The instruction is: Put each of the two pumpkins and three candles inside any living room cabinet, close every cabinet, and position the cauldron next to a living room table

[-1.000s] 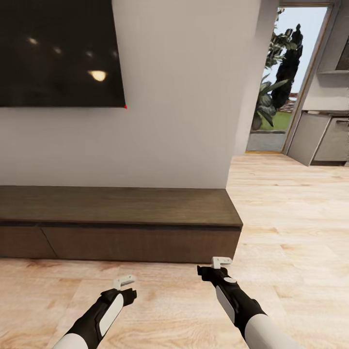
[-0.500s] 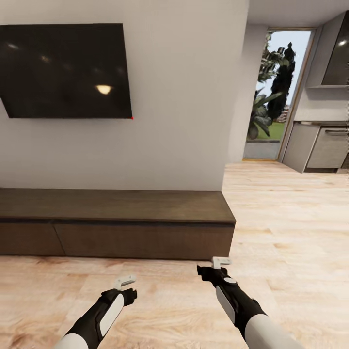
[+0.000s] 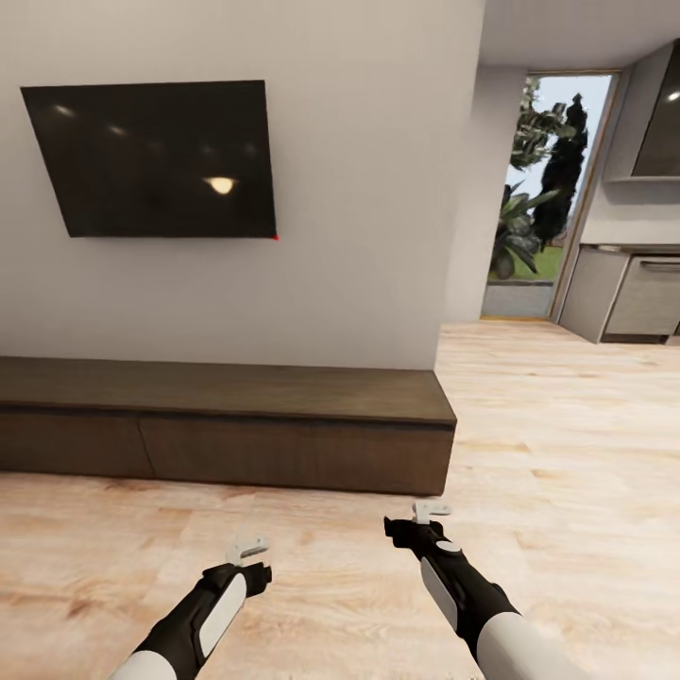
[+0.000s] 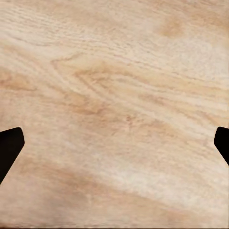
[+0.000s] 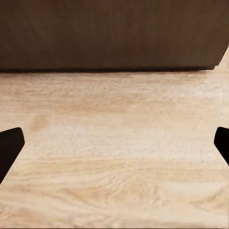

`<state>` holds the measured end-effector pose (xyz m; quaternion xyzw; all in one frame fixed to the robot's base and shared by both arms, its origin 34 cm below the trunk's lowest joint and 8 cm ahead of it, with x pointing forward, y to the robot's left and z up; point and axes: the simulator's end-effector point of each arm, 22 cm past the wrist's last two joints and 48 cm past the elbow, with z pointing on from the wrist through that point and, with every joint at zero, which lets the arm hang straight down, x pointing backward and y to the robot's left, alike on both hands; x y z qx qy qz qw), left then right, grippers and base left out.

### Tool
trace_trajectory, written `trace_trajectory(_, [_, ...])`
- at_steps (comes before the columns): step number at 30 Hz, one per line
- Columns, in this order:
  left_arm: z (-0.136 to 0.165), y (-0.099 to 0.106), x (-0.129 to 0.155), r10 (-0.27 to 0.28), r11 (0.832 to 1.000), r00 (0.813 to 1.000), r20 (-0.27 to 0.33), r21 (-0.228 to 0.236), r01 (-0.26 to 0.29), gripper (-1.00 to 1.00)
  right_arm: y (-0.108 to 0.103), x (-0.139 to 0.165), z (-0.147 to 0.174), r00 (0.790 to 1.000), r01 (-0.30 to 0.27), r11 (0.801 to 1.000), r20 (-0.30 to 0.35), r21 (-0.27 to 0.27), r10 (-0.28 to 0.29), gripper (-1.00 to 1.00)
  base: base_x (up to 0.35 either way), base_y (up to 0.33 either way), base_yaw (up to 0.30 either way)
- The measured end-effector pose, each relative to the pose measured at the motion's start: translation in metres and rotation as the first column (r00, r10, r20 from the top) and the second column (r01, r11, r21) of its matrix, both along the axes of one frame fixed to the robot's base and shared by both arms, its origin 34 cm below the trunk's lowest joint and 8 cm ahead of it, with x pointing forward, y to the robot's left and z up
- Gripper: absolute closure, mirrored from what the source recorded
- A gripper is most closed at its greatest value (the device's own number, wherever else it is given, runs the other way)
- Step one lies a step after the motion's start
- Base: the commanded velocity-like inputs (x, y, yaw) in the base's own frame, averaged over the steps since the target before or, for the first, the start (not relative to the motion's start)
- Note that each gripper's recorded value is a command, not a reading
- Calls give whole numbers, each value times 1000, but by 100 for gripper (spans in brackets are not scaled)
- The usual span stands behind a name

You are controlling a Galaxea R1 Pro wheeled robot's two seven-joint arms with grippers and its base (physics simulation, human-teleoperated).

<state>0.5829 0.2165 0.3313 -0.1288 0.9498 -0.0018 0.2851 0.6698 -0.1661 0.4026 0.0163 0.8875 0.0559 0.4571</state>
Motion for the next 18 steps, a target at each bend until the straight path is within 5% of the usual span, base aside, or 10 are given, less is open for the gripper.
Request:
trace_trajectory(10, [1, -9, 0, -6, 1000, 1000, 0, -2, 6, -100, 0, 0, -1, 1000, 0, 1000, -1, 0, 0, -100, -274, -102, 263])
trace_trajectory(18, [1, -9, 0, -3, 1000, 1000, 4, 0, 3, -100, 0, -2, -3, 1000, -2, 1000, -8, -1, 2, -100, -72, -30, 274])
